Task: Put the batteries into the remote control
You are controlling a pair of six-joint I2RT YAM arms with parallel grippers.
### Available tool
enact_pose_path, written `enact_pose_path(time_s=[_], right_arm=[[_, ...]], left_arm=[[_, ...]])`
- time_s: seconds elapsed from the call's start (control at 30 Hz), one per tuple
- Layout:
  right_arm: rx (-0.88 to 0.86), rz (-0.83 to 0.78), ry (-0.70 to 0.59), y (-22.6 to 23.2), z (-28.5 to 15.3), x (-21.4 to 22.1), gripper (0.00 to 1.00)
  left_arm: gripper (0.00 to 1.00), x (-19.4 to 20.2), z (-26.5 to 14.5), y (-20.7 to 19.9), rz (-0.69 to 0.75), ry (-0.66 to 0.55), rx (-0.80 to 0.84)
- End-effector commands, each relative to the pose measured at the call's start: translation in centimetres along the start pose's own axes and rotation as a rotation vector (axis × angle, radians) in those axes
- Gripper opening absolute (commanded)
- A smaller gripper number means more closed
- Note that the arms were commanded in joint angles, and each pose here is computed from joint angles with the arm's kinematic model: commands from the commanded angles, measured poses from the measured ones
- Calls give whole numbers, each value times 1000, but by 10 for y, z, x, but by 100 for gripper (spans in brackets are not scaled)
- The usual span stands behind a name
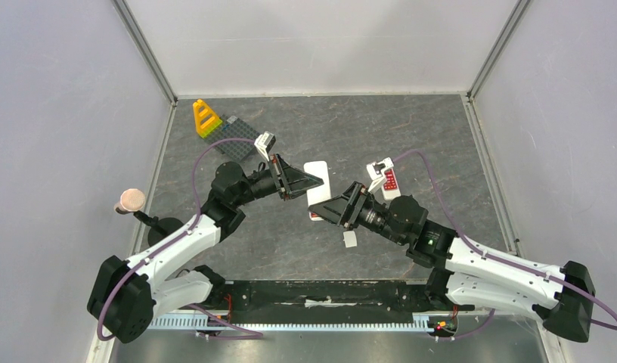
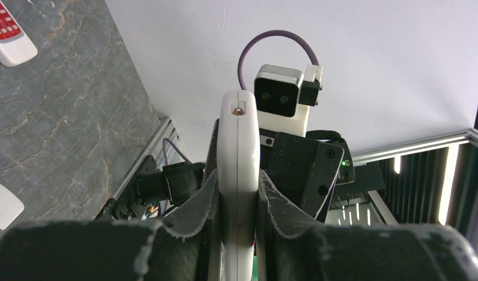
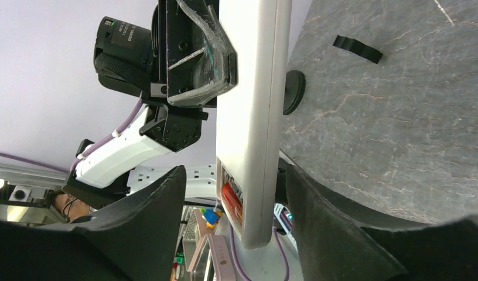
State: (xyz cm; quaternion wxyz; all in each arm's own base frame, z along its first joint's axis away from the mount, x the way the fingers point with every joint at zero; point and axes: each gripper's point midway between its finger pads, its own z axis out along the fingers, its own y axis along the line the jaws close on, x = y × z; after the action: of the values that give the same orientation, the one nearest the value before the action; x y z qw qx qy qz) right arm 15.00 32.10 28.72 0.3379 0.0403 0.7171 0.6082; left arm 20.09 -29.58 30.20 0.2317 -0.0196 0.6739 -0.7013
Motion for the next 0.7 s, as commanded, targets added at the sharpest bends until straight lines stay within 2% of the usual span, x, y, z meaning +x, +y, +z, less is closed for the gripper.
enact_pose_path(time_s=[0.0, 0.17, 0.43, 0.57, 0.6, 0.67], right_arm=[[-96, 23, -16, 19, -2, -4, 63], [-108, 27, -29, 20, 1, -5, 42], [-186, 76, -112, 28, 4, -17, 39], [-203, 76, -114, 34, 9, -19, 36], [-204, 76, -111, 33, 11, -18, 35], [-213, 73, -107, 34, 12, -17, 25]], left_arm=[[2, -2, 0, -27, 104, 7, 73], [2, -8, -3, -27, 80, -47, 70], [2, -11, -10, -34, 46, -105, 115], [2, -11, -13, -36, 44, -113, 121], [3, -10, -14, -37, 46, -112, 124], [5, -9, -14, -38, 45, -107, 125]])
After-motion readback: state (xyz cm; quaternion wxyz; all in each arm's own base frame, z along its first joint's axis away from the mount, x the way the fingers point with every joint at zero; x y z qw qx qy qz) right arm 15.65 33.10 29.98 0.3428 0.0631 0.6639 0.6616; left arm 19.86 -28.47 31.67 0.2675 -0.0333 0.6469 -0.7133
